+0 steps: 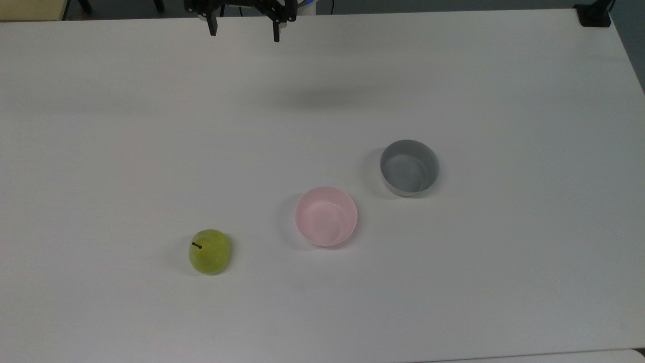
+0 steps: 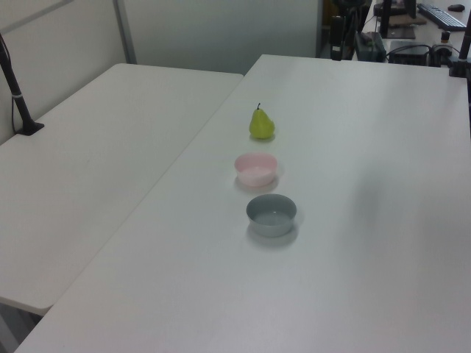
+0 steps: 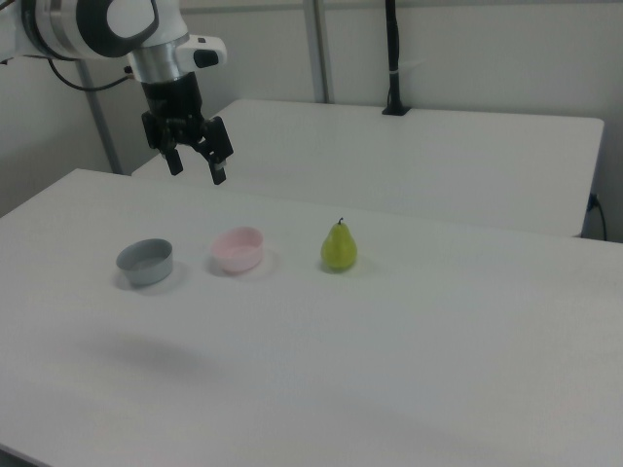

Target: Place the pear in the bowl

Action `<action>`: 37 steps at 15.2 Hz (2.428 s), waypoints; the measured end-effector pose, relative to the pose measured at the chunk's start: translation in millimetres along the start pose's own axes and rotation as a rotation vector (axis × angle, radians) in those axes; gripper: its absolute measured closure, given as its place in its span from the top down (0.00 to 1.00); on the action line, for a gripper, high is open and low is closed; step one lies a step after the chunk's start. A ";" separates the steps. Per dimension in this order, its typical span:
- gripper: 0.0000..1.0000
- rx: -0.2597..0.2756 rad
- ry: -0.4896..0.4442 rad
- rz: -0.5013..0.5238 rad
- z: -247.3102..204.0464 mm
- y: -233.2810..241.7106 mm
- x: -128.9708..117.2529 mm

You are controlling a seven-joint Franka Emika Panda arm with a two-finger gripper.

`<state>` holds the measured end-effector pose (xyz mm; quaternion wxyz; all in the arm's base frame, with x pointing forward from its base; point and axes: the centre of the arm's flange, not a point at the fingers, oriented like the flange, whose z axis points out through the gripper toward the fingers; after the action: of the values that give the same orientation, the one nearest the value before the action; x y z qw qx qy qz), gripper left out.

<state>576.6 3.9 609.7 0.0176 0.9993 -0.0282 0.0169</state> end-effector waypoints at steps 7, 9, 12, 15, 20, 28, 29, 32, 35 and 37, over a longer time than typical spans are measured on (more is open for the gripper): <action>1.00 0.000 -0.002 -0.010 0.9 -0.1 0.1; 1.00 0.000 -0.002 -0.019 1.4 -0.1 0.4; 1.00 0.001 0.026 -0.023 2.7 -0.9 5.9; 1.00 -0.001 0.034 -0.070 11.3 -2.2 13.1; 1.00 -0.008 0.088 -0.125 28.0 2.7 33.0; 1.00 -0.035 0.166 -0.108 111.4 26.7 96.1; 1.00 -0.038 0.180 -0.108 123.2 27.4 103.1; 1.00 -0.045 0.223 -0.113 156.0 25.0 120.7; 1.00 -0.051 0.267 -0.112 182.1 26.6 133.8; 1.00 -0.056 0.290 -0.105 197.2 32.9 140.0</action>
<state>721.0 -43.8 418.7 0.0501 0.9856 0.0263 0.1591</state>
